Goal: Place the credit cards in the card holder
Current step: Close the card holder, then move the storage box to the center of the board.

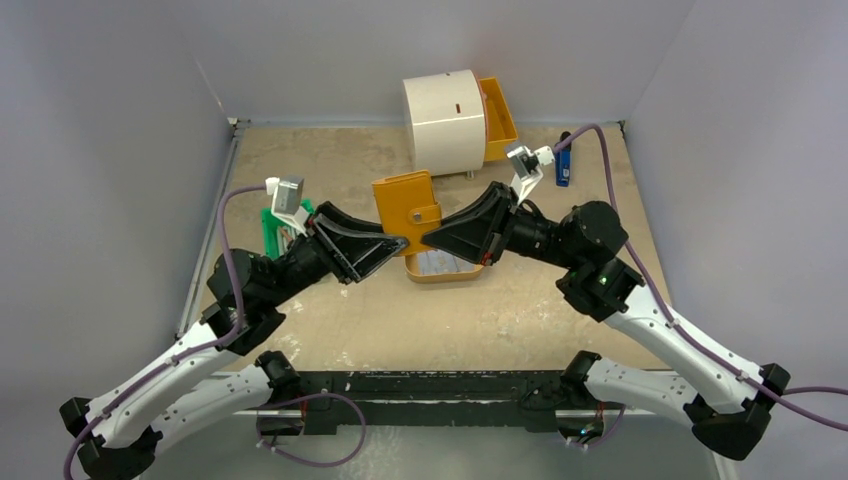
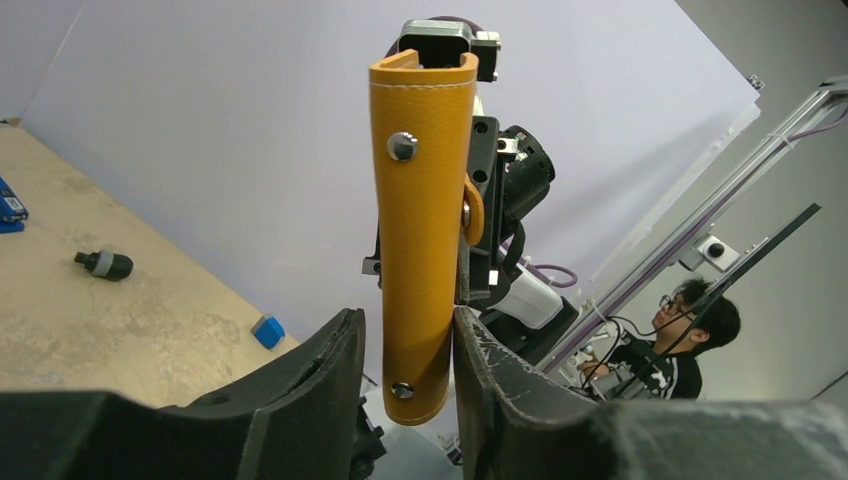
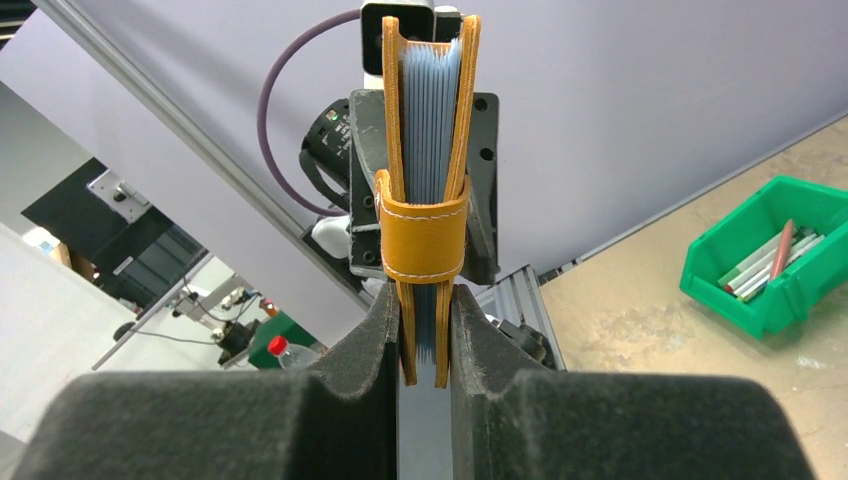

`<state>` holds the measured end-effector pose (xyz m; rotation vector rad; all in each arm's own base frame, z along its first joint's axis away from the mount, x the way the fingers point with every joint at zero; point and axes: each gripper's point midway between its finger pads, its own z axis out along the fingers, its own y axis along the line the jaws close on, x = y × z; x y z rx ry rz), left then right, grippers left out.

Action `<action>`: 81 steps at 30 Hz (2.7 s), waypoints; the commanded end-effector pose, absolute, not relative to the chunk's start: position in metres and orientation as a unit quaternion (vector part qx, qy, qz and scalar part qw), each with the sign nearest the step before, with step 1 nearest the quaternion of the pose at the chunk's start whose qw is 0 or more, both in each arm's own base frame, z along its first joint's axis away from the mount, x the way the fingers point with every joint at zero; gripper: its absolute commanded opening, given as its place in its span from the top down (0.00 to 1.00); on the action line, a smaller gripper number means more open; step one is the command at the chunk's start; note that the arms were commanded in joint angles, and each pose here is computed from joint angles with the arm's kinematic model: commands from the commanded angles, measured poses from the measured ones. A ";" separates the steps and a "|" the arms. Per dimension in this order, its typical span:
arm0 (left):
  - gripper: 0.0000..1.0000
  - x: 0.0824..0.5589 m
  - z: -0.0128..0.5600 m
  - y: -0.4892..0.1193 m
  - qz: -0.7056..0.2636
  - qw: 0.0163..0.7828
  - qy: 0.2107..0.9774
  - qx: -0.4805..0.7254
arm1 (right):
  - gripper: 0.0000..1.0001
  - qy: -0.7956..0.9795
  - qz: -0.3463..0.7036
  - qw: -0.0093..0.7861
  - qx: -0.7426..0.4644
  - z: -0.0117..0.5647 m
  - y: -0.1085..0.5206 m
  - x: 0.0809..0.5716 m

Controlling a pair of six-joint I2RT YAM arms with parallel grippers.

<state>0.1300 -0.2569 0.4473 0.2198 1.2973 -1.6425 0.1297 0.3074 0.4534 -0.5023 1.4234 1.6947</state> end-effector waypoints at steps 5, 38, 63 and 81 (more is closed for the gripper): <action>0.77 0.124 0.474 -0.247 -0.689 0.513 0.505 0.088 | 1.00 0.529 0.688 0.446 -0.219 0.476 0.302 0.121; 1.00 0.180 0.405 -0.214 -0.528 0.551 0.645 -0.032 | 0.24 0.652 0.550 0.494 -0.168 0.428 0.267 0.151; 1.00 0.207 0.184 -0.171 -0.255 0.436 0.850 -0.152 | 0.47 0.887 0.169 0.430 0.012 0.184 0.182 0.262; 1.00 0.197 0.161 -0.178 -0.284 0.423 0.850 -0.135 | 0.54 0.944 0.120 0.302 0.054 0.062 0.176 0.340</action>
